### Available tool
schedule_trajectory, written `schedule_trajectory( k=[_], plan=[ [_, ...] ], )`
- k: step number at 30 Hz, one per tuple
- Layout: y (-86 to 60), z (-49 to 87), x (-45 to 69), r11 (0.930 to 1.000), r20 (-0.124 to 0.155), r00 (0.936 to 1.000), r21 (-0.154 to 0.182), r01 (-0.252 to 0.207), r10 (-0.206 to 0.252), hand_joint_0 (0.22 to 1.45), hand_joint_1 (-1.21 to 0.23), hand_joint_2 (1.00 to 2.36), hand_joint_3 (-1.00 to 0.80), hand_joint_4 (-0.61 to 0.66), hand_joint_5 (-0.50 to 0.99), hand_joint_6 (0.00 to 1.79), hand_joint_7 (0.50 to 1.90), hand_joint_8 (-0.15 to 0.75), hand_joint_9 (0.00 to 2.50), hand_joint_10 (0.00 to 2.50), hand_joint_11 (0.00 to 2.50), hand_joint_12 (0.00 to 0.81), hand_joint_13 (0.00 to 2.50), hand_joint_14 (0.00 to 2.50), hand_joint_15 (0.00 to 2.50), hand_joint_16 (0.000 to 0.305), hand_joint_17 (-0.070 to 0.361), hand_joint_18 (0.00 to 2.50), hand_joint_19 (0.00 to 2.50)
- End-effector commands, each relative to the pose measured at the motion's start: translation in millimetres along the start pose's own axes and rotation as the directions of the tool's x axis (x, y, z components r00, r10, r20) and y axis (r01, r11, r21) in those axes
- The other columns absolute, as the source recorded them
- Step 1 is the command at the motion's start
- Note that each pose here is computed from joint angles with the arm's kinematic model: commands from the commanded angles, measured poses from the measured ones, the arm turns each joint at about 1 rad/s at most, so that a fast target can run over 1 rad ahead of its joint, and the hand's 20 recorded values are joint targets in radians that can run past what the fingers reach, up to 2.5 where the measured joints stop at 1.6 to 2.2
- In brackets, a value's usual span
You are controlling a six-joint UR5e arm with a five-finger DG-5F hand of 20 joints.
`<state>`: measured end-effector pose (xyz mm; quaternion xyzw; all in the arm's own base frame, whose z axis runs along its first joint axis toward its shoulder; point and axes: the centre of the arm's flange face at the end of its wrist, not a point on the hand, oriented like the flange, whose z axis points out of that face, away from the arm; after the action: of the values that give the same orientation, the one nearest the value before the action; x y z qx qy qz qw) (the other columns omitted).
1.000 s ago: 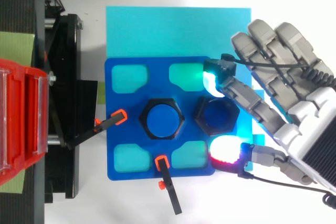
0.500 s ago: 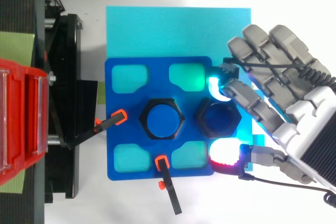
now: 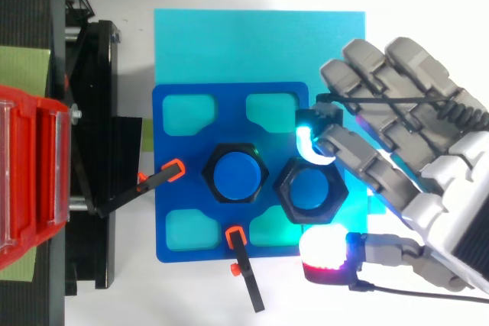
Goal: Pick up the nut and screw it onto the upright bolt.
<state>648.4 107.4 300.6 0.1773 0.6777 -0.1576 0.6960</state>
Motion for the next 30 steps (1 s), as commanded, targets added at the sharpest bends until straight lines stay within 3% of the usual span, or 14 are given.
schedule_trajectory(
  k=[1, 2, 4, 5, 7, 10, 11, 14, 16, 19, 20, 21, 29, 30],
  plan=[
    [-9.1, -5.2, -26.0, 0.9977, -0.062, 0.9958, -0.004, 0.067, -0.067, 0.58, -0.57, 1.0, -0.5, 0.31, -0.17, 0.5, 1.24, 0.279, 0.33, 0.0, 0.0, 0.371, 0.28, 0.0, 0.0, 0.048, 0.108, 0.18, 0.0],
    [-12.7, -6.7, -37.3, 0.9978, -0.078, 0.9947, -0.003, 0.067, -0.067, 0.58, -0.57, 1.0, -0.5, 0.31, -0.17, 0.5, 1.23, 0.279, 0.33, 0.0, 0.0, 0.371, 0.28, 0.0, 0.0, 0.048, 0.108, 0.18, 0.0],
    [-12.7, -6.7, -37.3, 0.9978, -0.078, 0.9947, -0.003, 0.067, -0.067, 0.57, -0.57, 1.0, -0.5, 0.31, -0.17, 0.5, 1.23, 0.279, 0.33, 0.0, 0.0, 0.371, 0.28, 0.0, 0.0, 0.048, 0.108, 0.18, 0.0],
    [-17.3, -8.8, -51.8, 0.9983, -0.085, 0.9946, -0.002, 0.059, -0.059, 0.57, -0.57, 1.0, -0.5, 0.31, -0.17, 0.5, 1.23, 0.28, 0.33, 0.0, 0.0, 0.371, 0.28, 0.0, 0.0, 0.048, 0.108, 0.18, 0.0],
    [-18.0, -8.2, -54.5, 0.9984, -0.085, 0.9947, 0.0, 0.057, -0.057, 0.57, -0.57, 1.0, -0.5, 0.31, -0.17, 0.5, 1.23, 0.281, 0.33, 0.0, 0.0, 0.371, 0.28, 0.0, 0.0, 0.048, 0.108, 0.18, 0.0],
    [-14.0, -2.3, -79.1, 0.9993, -0.072, 0.9967, 0.003, 0.037, -0.036, 0.57, -0.57, 1.0, -0.5, 0.32, -0.17, 0.5, 1.23, 0.283, 0.33, 0.0, 0.0, 0.371, 0.28, 0.0, 0.0, 0.048, 0.108, 0.19, 0.0],
    [-13.9, 2.5, -91.3, 0.9994, -0.072, 0.9968, -0.003, 0.035, -0.035, 0.57, -0.57, 1.0, -0.5, 0.31, -0.17, 0.5, 1.23, 0.283, 0.33, 0.0, 0.0, 0.371, 0.28, 0.0, 0.0, 0.048, 0.108, 0.19, 0.0],
    [-12.5, 10.2, -105.7, 0.9992, -0.062, 0.9979, -0.038, 0.016, -0.019, 0.57, -0.57, 1.0, -0.5, 0.32, -0.17, 0.5, 1.22, 0.282, 0.33, 0.0, 0.0, 0.372, 0.28, 0.0, 0.0, 0.048, 0.108, 0.19, 0.0],
    [-10.4, 15.3, -106.6, 0.9959, -0.054, 0.9982, -0.088, 0.021, -0.026, 0.57, -0.57, 1.0, -0.5, 0.31, -0.17, 0.5, 1.23, 0.283, 0.33, 0.0, 0.0, 0.372, 0.29, 0.0, 0.0, 0.048, 0.108, 0.19, 0.0],
    [-8.5, 23.0, -105.7, 0.993, -0.027, 0.9994, -0.116, 0.02, -0.023, 0.57, -0.57, 1.0, -0.5, 0.32, -0.17, 0.5, 1.22, 0.282, 0.33, 0.0, 0.0, 0.372, 0.29, 0.0, 0.0, 0.048, 0.108, 0.19, 0.0],
    [-5.1, 29.5, -99.5, 0.9922, -0.009, 0.9997, -0.122, 0.023, -0.024, 0.57, -0.57, 1.0, -0.5, 0.31, -0.17, 0.5, 1.22, 0.282, 0.33, 0.0, 0.0, 0.371, 0.29, 0.0, 0.0, 0.048, 0.108, 0.19, 0.0],
    [-0.5, 43.2, -91.0, 0.9906, 0.034, 0.9993, -0.135, 0.021, -0.017, 0.57, -0.57, 1.0, -0.5, 0.31, -0.17, 0.5, 1.22, 0.282, 0.33, 0.0, 0.0, 0.372, 0.29, 0.0, 0.0, 0.048, 0.108, 0.19, 0.0],
    [8.8, 62.5, -50.2, 0.9862, 0.04, 0.999, -0.164, 0.025, -0.019, 0.56, -0.57, 1.0, -0.5, 0.31, -0.17, 0.5, 1.21, 0.282, 0.33, 0.0, 0.0, 0.371, 0.3, 0.0, 0.0, 0.048, 0.109, 0.2, 0.0],
    [9.0, 63.3, -50.7, 0.9856, 0.044, 0.9989, -0.168, 0.021, -0.014, 0.56, -0.57, 1.0, -0.5, 0.31, -0.17, 0.5, 1.22, 0.282, 0.33, 0.0, 0.0, 0.371, 0.3, 0.0, 0.0, 0.048, 0.109, 0.2, 0.0]
  ],
)
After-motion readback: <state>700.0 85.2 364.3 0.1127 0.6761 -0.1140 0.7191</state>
